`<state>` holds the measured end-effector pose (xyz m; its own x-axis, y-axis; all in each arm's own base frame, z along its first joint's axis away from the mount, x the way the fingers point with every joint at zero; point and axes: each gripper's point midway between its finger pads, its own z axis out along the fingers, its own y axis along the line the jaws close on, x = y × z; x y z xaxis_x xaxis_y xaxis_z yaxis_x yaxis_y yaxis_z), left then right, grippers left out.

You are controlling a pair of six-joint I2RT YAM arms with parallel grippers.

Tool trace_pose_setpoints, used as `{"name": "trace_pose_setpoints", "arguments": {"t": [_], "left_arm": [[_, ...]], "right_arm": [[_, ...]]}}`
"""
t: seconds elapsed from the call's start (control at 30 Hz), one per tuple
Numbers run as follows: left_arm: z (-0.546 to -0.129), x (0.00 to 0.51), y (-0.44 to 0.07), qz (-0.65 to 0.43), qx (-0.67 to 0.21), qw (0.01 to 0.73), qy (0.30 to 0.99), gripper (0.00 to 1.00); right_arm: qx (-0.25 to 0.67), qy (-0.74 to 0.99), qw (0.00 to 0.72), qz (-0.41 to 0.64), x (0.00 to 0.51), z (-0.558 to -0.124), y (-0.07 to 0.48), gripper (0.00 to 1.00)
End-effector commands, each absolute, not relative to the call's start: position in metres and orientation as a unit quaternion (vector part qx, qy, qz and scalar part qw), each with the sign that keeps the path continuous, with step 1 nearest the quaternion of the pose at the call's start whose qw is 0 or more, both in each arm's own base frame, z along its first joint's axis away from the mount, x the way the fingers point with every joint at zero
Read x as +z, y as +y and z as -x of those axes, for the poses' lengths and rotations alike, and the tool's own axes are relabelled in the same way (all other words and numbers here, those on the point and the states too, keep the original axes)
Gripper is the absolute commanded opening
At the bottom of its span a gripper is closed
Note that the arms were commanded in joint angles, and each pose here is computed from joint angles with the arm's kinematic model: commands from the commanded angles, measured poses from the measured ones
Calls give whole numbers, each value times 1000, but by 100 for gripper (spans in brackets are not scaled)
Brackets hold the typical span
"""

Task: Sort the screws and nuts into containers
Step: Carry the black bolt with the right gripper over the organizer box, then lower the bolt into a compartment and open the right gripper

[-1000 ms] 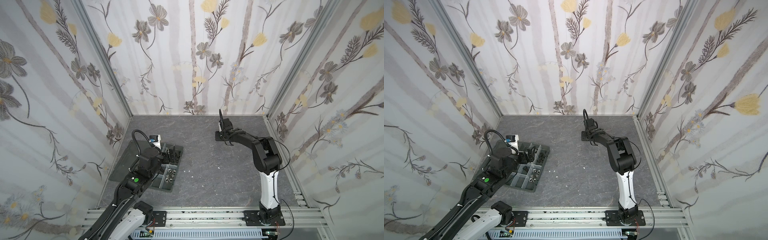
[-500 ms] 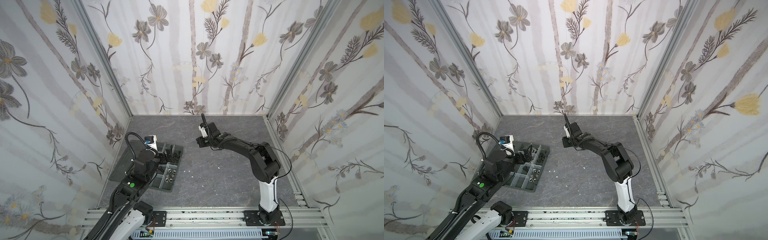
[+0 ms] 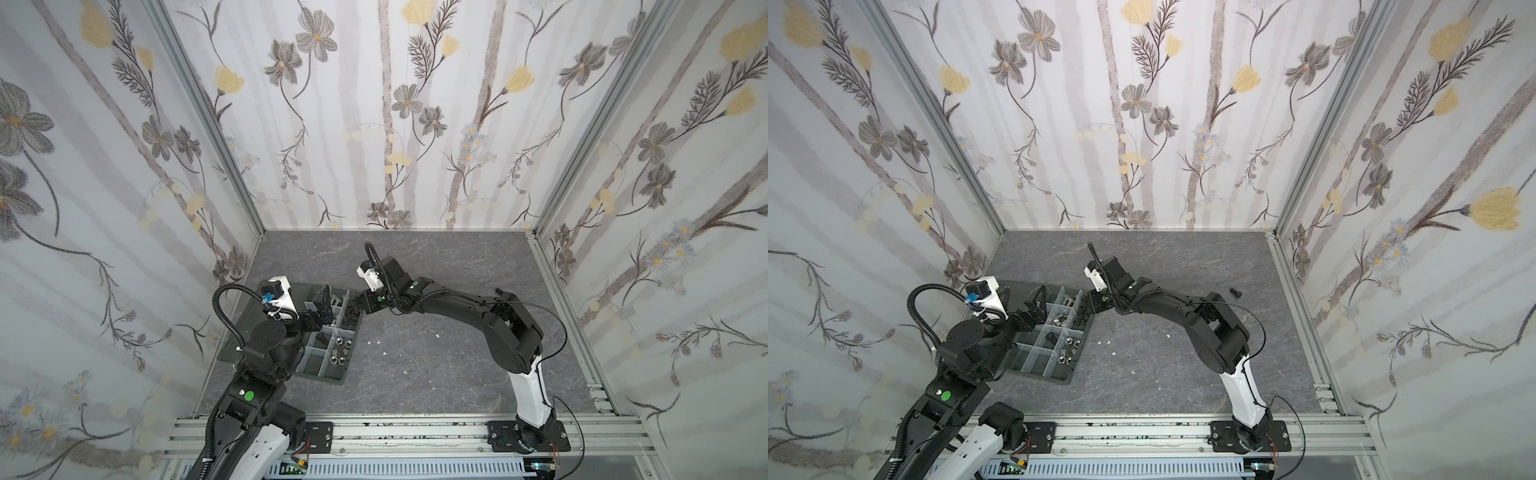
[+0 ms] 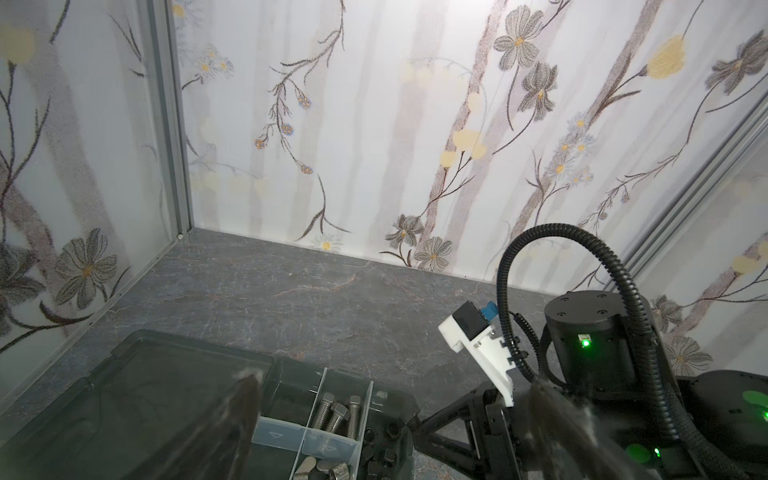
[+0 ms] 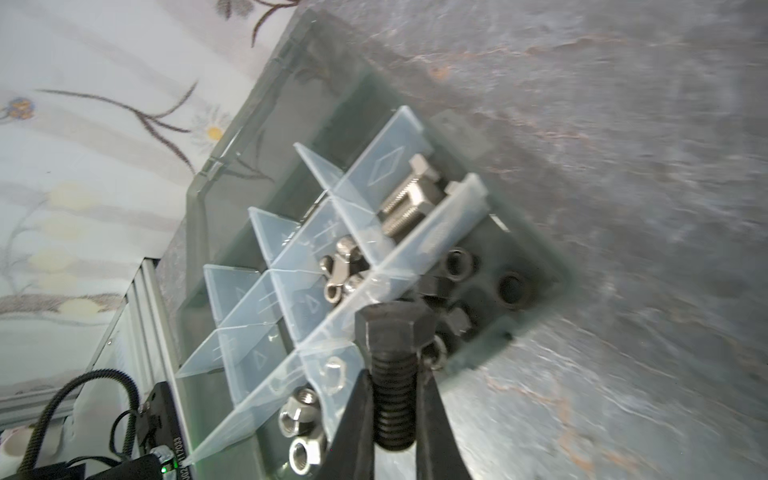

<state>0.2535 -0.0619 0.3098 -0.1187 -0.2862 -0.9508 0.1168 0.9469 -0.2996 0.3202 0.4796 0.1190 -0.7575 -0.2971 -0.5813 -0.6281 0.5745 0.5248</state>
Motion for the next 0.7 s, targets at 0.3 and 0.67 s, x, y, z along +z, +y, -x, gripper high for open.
{"name": "trace_pose_setpoints", "arguments": {"t": [0.3, 0.67], "left_arm": [[-255, 319, -61, 66, -162, 674, 718, 100], [-254, 320, -60, 68, -161, 675, 717, 100]], "right_arm": [[422, 829, 168, 326, 110, -256, 541, 3], [438, 819, 145, 342, 102, -230, 560, 6]]}}
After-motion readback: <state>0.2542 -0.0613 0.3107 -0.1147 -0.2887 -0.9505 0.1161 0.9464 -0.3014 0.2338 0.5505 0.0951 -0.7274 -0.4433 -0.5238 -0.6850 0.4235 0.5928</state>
